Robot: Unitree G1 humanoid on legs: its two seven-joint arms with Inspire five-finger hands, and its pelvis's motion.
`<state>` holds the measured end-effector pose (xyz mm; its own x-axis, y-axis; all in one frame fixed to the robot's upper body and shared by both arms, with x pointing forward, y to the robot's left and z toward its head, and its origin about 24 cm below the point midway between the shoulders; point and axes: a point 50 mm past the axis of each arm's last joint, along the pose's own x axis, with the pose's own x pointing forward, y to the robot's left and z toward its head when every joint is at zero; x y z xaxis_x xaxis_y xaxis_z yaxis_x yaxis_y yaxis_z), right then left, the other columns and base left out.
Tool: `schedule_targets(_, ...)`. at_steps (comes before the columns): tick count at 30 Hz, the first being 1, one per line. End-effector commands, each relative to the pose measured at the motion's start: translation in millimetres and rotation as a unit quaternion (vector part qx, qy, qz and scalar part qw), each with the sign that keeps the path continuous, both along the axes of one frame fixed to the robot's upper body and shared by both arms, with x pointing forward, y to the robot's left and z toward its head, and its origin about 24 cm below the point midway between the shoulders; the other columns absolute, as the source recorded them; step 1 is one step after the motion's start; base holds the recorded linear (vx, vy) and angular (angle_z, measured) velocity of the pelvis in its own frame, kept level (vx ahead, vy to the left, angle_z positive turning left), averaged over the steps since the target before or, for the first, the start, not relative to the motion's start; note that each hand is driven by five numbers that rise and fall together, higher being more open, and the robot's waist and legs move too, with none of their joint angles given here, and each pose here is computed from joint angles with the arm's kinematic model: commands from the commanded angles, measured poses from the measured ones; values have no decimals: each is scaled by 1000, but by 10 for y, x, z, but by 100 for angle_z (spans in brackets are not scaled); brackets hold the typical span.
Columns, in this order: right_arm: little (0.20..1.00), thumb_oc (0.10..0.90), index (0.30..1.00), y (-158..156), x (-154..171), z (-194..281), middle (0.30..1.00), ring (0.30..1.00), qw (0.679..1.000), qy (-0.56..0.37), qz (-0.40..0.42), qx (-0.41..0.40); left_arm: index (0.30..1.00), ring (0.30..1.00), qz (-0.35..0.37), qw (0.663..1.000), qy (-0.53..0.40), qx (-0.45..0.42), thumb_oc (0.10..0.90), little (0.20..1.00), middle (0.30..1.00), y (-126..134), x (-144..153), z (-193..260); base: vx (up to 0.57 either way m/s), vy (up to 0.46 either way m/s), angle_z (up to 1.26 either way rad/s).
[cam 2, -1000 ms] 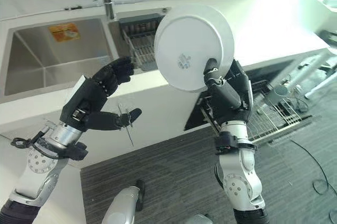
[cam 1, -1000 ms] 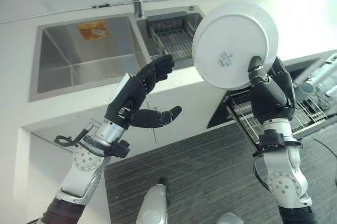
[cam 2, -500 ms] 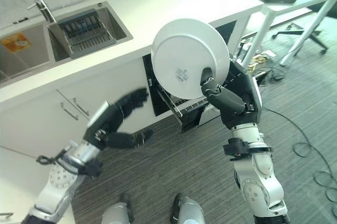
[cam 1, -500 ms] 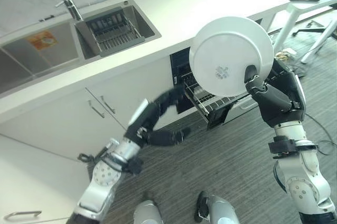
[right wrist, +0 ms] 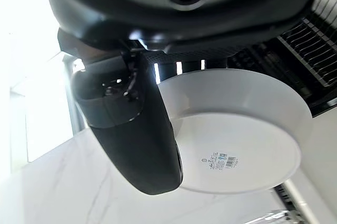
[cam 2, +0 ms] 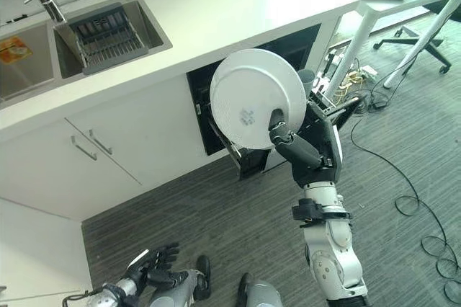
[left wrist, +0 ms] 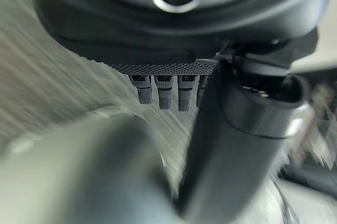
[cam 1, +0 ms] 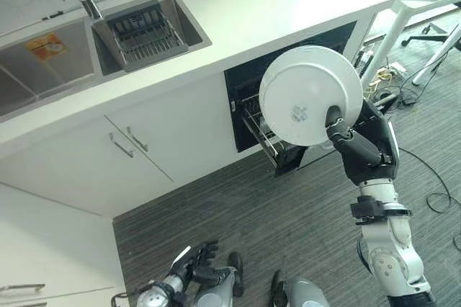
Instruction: Place the dishes in the dishwasher.
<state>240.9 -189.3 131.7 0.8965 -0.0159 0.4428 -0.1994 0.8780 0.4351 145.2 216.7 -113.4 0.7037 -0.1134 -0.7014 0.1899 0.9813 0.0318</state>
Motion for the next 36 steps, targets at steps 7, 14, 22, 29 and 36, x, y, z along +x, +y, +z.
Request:
schedule_targets(7,300,400,300,146,-97,586,300,300,980,-192,45,-8,900,900,-2,998,-10,55,800,900,900,49,60,-4,160,-43,-27)
schedule_targets(14,300,400,300,168,-112,623,300,300,981,-177,65,-38,900,900,38,994,56,88,800,900,900,135,-158,-158,278,-566,34)
schedule_targets(22,300,400,300,16,-93,532,300,300,983,-141,66,-98,900,900,196,971,134,22,800,900,900,106,-632,-406,137,-460,70)
schedule_targets(29,300,400,300,23,-40,451,300,300,989,-105,39,-99,900,900,253,951,180,-1,800,900,900,100,-868,-504,193,171,35)
schedule_targets(36,300,400,300,31,-47,398,300,300,992,-104,31,-60,900,900,234,959,159,24,800,900,900,251,-693,-443,172,228,-34)
